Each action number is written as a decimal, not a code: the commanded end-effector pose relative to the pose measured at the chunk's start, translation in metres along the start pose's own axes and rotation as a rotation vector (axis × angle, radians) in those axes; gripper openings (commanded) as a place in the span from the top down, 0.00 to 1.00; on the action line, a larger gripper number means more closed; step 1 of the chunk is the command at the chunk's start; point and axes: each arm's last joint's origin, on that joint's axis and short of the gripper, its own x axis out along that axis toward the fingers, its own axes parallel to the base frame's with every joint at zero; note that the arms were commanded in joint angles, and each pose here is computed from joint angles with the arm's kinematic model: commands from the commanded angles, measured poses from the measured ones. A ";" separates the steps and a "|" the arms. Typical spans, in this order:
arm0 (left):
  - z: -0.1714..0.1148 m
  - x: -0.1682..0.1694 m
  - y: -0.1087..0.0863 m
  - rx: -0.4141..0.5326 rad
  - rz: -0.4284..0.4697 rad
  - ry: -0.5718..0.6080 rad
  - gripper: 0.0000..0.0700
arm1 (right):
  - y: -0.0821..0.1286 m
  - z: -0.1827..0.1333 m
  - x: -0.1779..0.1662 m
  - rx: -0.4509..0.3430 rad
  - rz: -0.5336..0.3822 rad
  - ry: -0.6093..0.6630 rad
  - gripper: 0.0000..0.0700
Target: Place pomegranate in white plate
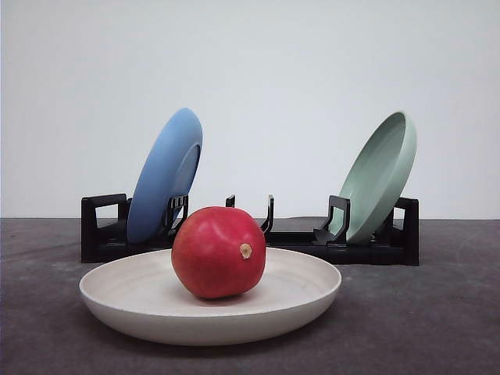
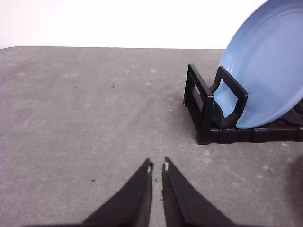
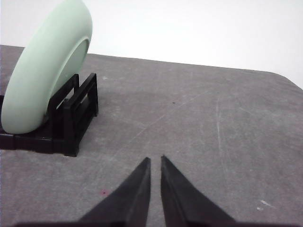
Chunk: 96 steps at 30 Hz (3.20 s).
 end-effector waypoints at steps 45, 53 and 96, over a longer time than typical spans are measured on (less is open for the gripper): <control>-0.002 0.001 0.000 0.011 -0.002 -0.006 0.97 | 0.000 0.000 0.000 0.014 0.000 -0.005 0.95; -0.002 0.001 0.000 0.011 -0.002 -0.006 0.97 | 0.000 0.000 0.000 0.014 0.000 -0.005 0.95; -0.002 0.001 0.000 0.011 -0.002 -0.006 0.97 | 0.000 0.000 0.000 0.014 0.000 -0.005 0.95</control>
